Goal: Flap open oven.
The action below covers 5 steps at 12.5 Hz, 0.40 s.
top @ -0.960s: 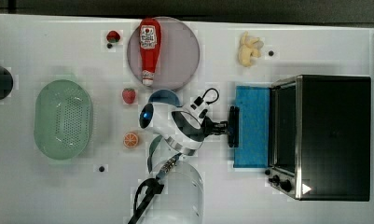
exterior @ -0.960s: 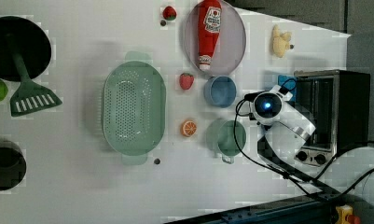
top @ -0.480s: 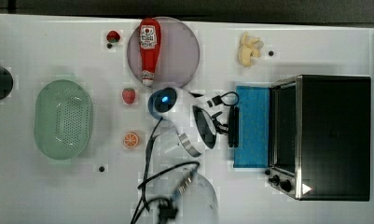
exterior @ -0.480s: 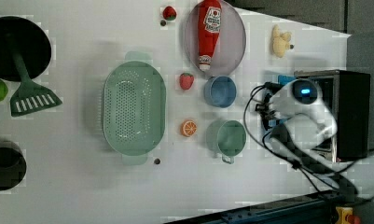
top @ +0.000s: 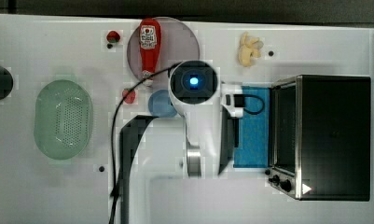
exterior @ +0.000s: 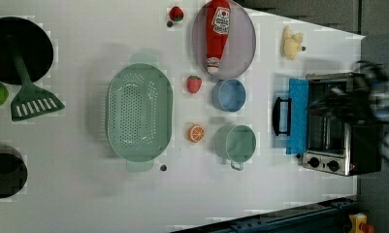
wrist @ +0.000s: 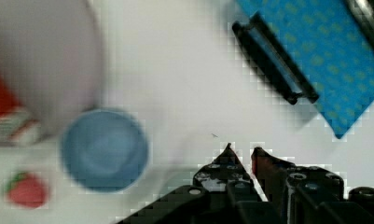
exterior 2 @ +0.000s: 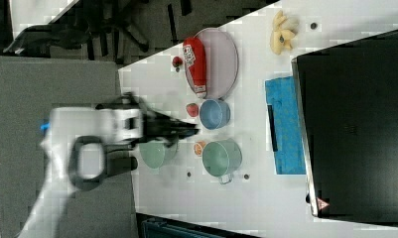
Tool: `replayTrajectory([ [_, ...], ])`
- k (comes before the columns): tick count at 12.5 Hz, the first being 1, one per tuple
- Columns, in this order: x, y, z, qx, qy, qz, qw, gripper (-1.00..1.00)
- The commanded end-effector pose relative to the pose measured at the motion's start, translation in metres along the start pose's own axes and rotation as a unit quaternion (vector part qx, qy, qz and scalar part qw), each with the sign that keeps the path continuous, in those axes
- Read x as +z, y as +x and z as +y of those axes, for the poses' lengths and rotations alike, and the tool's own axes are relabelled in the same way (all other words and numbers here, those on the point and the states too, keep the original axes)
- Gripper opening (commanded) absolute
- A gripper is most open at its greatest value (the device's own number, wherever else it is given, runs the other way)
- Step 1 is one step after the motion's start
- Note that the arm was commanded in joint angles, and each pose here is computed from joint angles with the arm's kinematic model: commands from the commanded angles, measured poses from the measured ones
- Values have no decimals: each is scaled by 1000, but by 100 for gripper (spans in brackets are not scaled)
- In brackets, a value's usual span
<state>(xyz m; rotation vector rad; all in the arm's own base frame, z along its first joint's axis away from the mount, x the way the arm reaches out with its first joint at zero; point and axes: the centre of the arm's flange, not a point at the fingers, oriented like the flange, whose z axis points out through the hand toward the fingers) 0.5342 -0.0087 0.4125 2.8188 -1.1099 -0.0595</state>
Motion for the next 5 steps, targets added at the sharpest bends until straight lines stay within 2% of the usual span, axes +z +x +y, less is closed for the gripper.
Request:
replayTrajectory([
  [1, -90, 7, 24, 48, 50, 22, 997, -65],
  [2, -113, 7, 35, 55, 55, 22, 997, -65],
  [5, -146, 0, 60, 87, 41, -2, 995, -65],
])
